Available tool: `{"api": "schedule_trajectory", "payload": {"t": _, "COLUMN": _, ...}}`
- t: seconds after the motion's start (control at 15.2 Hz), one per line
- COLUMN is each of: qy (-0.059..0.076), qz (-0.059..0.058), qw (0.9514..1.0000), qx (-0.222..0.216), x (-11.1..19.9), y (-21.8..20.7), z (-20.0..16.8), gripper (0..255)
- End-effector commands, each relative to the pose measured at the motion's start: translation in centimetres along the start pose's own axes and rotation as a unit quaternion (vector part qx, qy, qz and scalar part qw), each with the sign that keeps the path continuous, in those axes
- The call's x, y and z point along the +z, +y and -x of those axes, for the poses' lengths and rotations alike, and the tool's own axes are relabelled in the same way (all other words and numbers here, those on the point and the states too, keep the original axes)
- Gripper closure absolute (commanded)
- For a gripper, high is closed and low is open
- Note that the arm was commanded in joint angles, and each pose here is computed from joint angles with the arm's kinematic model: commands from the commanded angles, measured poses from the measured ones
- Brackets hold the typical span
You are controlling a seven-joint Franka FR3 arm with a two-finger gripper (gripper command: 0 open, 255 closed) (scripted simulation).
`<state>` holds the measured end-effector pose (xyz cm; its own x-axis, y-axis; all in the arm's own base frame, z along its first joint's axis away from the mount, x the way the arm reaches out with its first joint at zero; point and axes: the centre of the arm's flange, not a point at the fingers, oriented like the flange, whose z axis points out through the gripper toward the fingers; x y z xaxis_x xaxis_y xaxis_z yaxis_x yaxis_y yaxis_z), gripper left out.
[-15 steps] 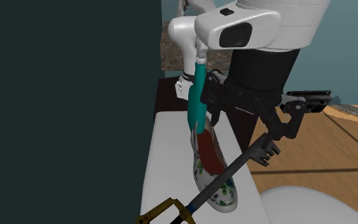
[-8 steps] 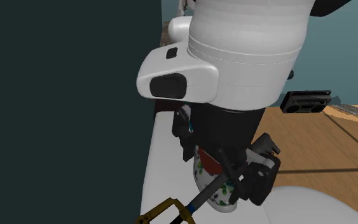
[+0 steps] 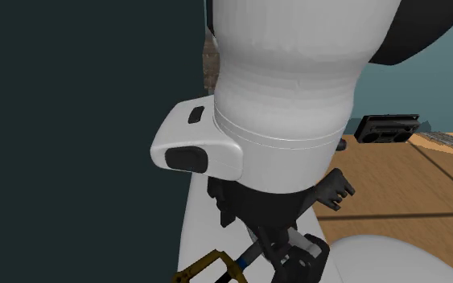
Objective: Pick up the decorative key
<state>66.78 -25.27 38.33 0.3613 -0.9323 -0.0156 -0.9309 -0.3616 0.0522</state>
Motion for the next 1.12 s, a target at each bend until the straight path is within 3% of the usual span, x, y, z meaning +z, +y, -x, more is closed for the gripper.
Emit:
{"api": "schedule_trajectory", "payload": {"t": 0.0, "qy": 0.000, "qz": 0.000, "qw": 1.0000, "qx": 0.000, "x": 1.5, "y": 0.0, "z": -0.1, "gripper": 0}}
{"api": "schedule_trajectory", "payload": {"t": 0.13, "qy": 0.000, "qz": 0.000, "qw": 1.0000, "qx": 0.000, "x": 1.5, "y": 0.0, "z": -0.1, "gripper": 0}}
{"api": "schedule_trajectory", "payload": {"t": 0.2, "qy": 0.000, "qz": 0.000, "qw": 1.0000, "qx": 0.000, "x": 1.4, "y": 0.0, "z": -0.1, "gripper": 255}}
{"api": "schedule_trajectory", "payload": {"t": 0.79, "qy": 0.000, "qz": 0.000, "qw": 1.0000, "qx": 0.000, "x": 1.5, "y": 0.0, "z": -0.1, "gripper": 255}}
{"api": "schedule_trajectory", "payload": {"t": 1.06, "qy": 0.000, "qz": 0.000, "qw": 1.0000, "qx": 0.000, "x": -0.6, "y": 0.1, "z": 0.0, "gripper": 255}}
